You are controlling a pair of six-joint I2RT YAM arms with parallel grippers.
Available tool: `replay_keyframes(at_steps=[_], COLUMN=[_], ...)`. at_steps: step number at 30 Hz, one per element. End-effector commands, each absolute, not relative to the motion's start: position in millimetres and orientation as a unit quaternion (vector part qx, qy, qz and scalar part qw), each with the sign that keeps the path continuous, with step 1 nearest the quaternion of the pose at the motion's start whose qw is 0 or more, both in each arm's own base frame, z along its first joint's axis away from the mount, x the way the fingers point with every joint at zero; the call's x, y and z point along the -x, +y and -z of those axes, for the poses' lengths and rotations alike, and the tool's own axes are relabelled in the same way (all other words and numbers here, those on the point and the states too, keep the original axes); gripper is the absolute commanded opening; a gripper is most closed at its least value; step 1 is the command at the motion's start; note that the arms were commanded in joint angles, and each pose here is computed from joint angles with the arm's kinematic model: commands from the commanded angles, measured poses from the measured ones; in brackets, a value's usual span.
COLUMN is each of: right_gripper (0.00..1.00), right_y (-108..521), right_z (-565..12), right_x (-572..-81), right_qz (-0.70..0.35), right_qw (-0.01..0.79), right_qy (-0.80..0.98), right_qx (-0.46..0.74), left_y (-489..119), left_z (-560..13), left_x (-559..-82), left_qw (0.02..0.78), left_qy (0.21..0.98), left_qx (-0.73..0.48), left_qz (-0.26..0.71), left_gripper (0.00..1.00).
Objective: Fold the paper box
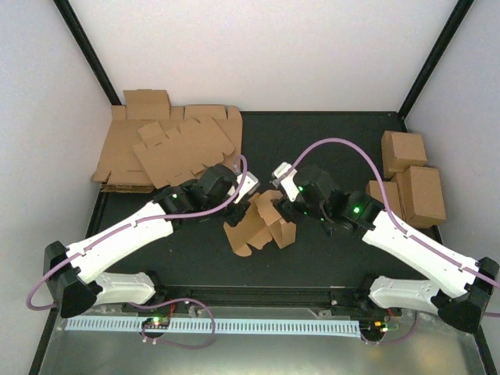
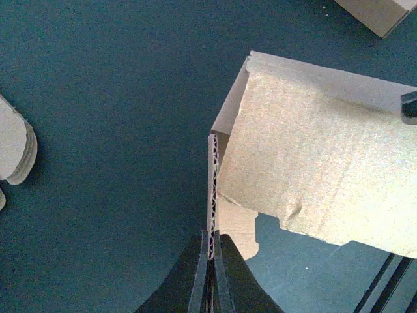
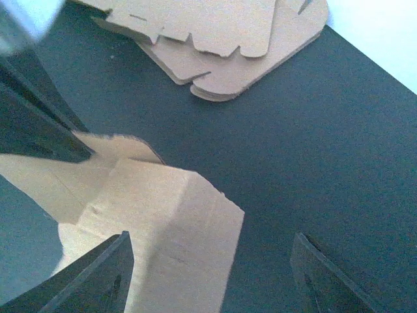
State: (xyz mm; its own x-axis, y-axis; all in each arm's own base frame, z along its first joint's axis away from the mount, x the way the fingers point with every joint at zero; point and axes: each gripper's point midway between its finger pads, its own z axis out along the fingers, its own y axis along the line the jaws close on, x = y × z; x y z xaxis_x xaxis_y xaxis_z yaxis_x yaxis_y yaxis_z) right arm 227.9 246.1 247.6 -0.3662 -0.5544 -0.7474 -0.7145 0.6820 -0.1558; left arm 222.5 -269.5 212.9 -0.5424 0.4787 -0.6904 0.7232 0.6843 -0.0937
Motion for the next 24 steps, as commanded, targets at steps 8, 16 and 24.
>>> replay_keyframes(at_steps=[8, 16, 24], right_gripper=[0.64, 0.59, 0.54], right_y=[247, 247, 243], right_z=[-264, -218, -193], right_x=[-237, -227, -225], right_qz=[-0.152, -0.134, -0.110], right_qw=[0.401, 0.329, 0.290], right_qy=[0.833, 0.851, 0.865], right_qx=[0.348, 0.386, 0.395], left_y=[-277, -279, -281], left_z=[-227, -227, -227], left_x=[-222, -222, -222], left_qw=[0.331, 0.328, 0.325], left_qy=[0.847, 0.846, 0.847], left_qx=[-0.367, -0.369, -0.370], left_qz=[0.197, 0.199, 0.201], left_gripper=[0.03, 0.03, 0.03])
